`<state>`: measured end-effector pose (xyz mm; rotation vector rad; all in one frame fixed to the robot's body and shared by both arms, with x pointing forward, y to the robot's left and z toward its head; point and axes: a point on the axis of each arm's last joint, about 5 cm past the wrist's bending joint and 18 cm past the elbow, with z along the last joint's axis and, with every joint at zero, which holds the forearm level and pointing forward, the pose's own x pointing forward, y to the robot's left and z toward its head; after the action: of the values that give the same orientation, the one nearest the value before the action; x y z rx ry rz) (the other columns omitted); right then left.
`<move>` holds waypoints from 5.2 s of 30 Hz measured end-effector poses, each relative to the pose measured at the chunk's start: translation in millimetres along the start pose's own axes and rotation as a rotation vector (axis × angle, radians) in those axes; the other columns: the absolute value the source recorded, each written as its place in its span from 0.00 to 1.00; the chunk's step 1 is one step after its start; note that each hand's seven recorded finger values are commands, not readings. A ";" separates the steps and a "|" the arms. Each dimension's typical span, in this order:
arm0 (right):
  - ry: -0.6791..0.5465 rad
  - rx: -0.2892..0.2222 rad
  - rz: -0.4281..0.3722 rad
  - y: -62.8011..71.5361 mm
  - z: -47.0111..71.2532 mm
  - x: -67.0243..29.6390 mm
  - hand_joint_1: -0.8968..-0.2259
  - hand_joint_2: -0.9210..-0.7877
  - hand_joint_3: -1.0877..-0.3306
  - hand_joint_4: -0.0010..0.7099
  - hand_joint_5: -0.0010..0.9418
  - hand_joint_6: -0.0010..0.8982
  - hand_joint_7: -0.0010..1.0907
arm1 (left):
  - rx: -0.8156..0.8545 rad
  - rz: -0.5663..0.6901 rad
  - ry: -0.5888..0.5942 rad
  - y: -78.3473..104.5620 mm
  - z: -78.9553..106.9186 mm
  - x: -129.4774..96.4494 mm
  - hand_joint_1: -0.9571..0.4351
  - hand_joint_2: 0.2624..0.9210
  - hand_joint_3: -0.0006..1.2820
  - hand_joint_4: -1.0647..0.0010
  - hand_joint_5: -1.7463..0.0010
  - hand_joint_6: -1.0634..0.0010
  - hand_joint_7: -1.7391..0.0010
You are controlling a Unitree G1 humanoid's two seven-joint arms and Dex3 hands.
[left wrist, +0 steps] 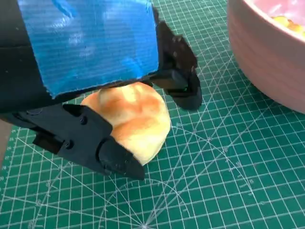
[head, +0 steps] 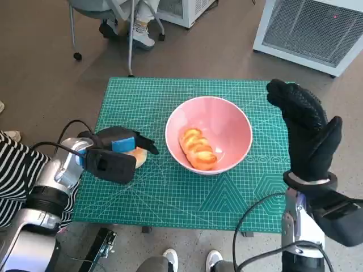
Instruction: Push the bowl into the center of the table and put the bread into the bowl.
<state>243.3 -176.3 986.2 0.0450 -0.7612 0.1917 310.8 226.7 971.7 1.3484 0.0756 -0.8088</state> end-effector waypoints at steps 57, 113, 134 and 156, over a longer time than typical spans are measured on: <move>0.010 -0.017 -0.009 -7.1 -1.0 -1.5 0.28 0.00 0.51 0.29 0.00 0.15 0.34 | -0.037 0.345 -0.508 71.4 139.1 36.2 0.68 0.92 0.12 0.48 0.45 0.63 0.36; -0.045 -0.041 0.011 -8.0 10.2 21.2 0.29 0.00 0.49 0.30 0.01 0.15 0.35 | -1.009 0.663 -1.081 32.2 96.6 38.0 0.17 1.00 0.36 0.89 0.98 0.98 0.70; -0.039 -0.049 0.029 -3.4 9.1 32.7 0.26 0.00 0.50 0.30 0.01 0.17 0.36 | -1.077 0.820 -1.093 14.9 90.6 21.5 0.17 1.00 0.37 0.89 0.98 1.00 0.71; -0.037 -0.056 0.022 -5.3 0.7 29.8 0.31 0.00 0.51 0.31 0.00 0.17 0.35 | -1.144 0.824 -1.092 2.1 88.9 30.4 0.17 1.00 0.34 0.87 0.98 1.00 0.70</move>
<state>264.9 -177.0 1007.4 -0.0126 -0.8039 0.1909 299.2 133.9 981.7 -0.2753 -0.7289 -0.5124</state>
